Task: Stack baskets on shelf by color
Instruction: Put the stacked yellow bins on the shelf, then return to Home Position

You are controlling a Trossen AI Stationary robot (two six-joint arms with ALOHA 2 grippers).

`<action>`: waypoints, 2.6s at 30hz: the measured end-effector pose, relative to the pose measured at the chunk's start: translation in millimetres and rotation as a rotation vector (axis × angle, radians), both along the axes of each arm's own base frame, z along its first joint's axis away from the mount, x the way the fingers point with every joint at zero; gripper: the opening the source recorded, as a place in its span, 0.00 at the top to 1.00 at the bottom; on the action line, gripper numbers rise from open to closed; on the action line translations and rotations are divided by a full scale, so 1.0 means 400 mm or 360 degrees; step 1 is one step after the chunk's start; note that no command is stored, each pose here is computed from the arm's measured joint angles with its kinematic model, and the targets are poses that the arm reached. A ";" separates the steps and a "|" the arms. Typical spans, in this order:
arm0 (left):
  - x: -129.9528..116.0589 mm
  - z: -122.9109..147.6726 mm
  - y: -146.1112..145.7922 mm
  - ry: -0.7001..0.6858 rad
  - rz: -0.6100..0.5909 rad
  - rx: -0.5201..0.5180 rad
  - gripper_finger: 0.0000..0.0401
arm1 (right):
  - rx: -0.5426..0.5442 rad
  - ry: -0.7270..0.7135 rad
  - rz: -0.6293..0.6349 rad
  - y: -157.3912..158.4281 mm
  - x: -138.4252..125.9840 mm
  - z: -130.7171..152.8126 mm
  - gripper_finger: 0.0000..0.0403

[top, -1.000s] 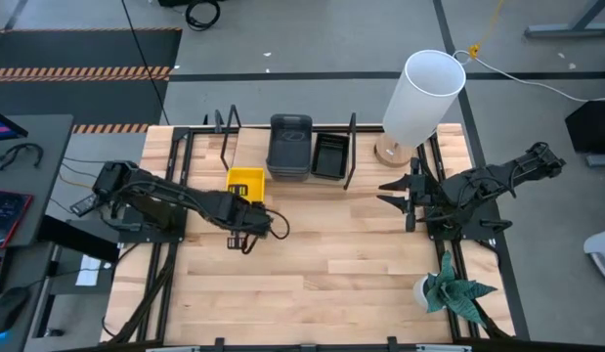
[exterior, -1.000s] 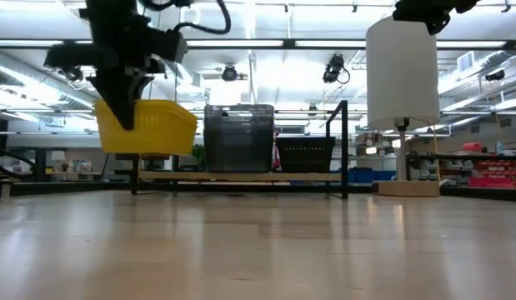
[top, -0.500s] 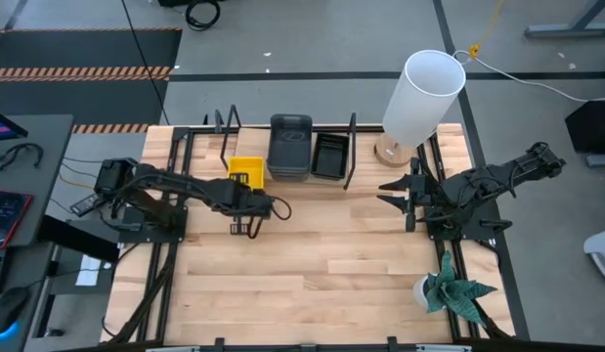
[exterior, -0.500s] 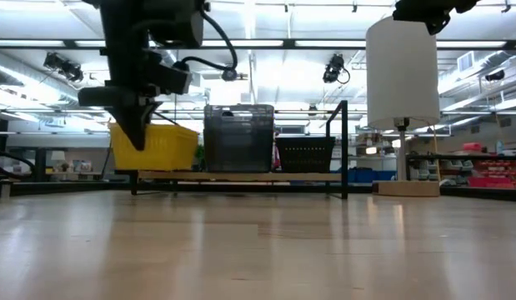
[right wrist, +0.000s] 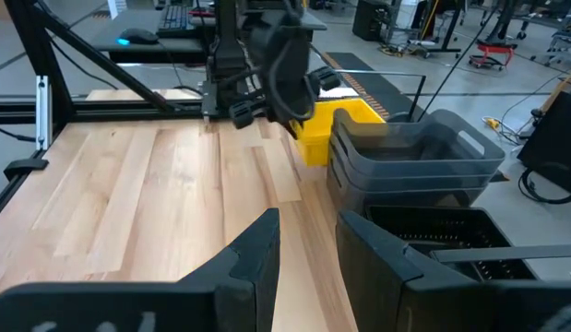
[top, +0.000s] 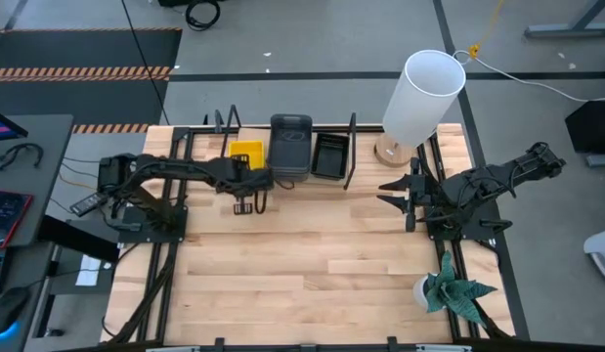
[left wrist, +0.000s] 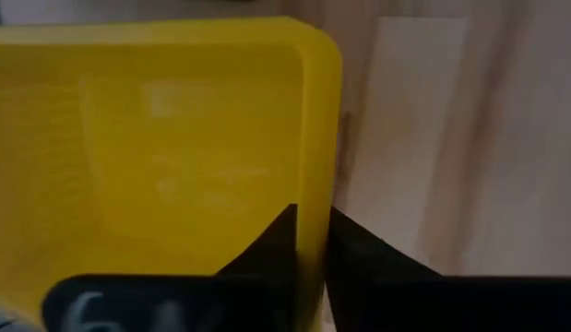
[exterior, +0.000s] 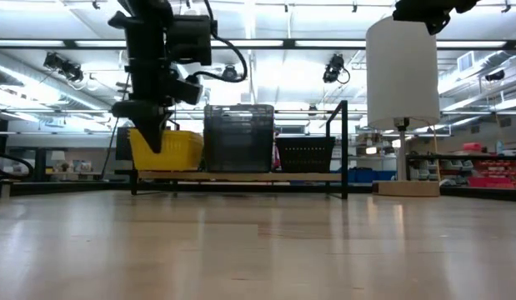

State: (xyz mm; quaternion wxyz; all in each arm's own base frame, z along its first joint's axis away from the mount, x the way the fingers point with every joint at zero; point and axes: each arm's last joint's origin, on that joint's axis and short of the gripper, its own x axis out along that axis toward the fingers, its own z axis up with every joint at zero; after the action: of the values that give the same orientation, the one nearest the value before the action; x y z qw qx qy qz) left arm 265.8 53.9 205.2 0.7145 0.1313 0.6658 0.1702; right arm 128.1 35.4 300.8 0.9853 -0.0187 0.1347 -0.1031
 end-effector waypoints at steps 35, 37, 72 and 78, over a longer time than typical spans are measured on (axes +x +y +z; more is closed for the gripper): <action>-0.011 0.065 0.047 -0.0279 0.0152 0.0225 0.67 | -0.0153 0.0042 -0.0088 -0.013 0.006 -0.079 0.73; -0.024 0.091 0.038 -0.0345 0.0149 0.0229 0.67 | -0.0157 0.0021 -0.0058 -0.021 -0.001 -0.088 0.74; -0.224 0.107 -0.053 -0.2001 -0.0009 -0.0257 0.70 | -0.0014 -0.0710 0.0299 -0.055 -0.074 -0.175 0.98; -0.272 0.054 -0.070 -0.2277 -0.0029 -0.0317 0.70 | -0.0034 -0.0762 0.0306 -0.053 -0.069 -0.197 0.98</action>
State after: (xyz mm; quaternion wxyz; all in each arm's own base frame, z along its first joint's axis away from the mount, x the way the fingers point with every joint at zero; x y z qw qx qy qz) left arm 156.9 25.8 226.6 0.9854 -0.0725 0.0462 0.1470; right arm 100.4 14.0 222.0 0.9942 -0.0168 -0.1060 -0.0118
